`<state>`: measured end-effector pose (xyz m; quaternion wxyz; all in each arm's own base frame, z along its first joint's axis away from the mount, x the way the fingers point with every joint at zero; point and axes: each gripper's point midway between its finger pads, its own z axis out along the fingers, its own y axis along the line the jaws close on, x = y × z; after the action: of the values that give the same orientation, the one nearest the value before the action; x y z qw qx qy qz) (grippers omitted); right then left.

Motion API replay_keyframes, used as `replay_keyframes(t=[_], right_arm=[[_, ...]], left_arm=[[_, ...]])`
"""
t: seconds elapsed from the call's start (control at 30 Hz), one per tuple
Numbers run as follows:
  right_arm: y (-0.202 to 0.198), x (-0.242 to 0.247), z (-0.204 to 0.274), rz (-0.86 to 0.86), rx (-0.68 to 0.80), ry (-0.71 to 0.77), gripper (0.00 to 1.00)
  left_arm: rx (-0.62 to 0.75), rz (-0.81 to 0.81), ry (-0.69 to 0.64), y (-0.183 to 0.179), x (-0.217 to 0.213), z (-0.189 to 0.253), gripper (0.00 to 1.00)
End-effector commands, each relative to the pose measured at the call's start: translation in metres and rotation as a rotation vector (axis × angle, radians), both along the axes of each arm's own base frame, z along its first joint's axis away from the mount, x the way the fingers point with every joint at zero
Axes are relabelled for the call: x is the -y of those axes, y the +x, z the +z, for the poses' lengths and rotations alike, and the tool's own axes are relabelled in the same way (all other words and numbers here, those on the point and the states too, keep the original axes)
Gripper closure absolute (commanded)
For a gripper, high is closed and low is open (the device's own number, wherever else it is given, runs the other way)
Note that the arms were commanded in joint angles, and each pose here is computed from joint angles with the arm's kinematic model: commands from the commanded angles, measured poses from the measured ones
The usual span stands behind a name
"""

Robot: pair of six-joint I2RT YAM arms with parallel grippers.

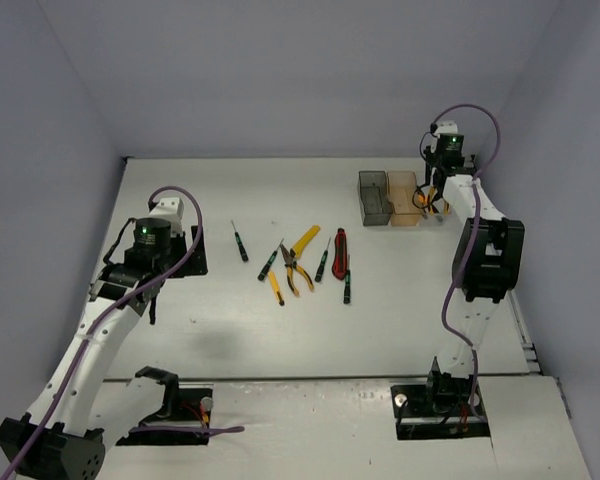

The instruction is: Sort the tools into containers

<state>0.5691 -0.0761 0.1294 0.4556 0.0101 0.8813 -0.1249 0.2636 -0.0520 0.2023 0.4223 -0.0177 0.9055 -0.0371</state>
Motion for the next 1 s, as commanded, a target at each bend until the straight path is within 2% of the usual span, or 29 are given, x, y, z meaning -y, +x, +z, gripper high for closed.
replay_keyframes(t=[0.0,0.57,0.87,0.9,0.97], right_arm=[[0.028,0.003,0.065,0.010,0.198,-0.049,1.00],[0.037,-0.005,0.007,0.039,0.106,0.000,1.00],[0.035,-0.005,0.025,0.045,0.127,-0.008,1.00],[0.035,-0.004,0.026,0.043,0.128,-0.009,0.96],[0.033,-0.004,0.023,0.041,0.119,-0.010,0.78]], left_arm=[[0.035,0.007,-0.007,0.008,-0.001,0.007,0.19],[0.024,0.006,-0.003,0.009,0.000,0.004,0.19],[0.024,0.003,-0.005,0.009,0.000,0.004,0.19],[0.025,0.003,-0.006,0.009,0.000,0.004,0.19],[0.030,0.005,-0.007,0.009,0.000,0.005,0.19]])
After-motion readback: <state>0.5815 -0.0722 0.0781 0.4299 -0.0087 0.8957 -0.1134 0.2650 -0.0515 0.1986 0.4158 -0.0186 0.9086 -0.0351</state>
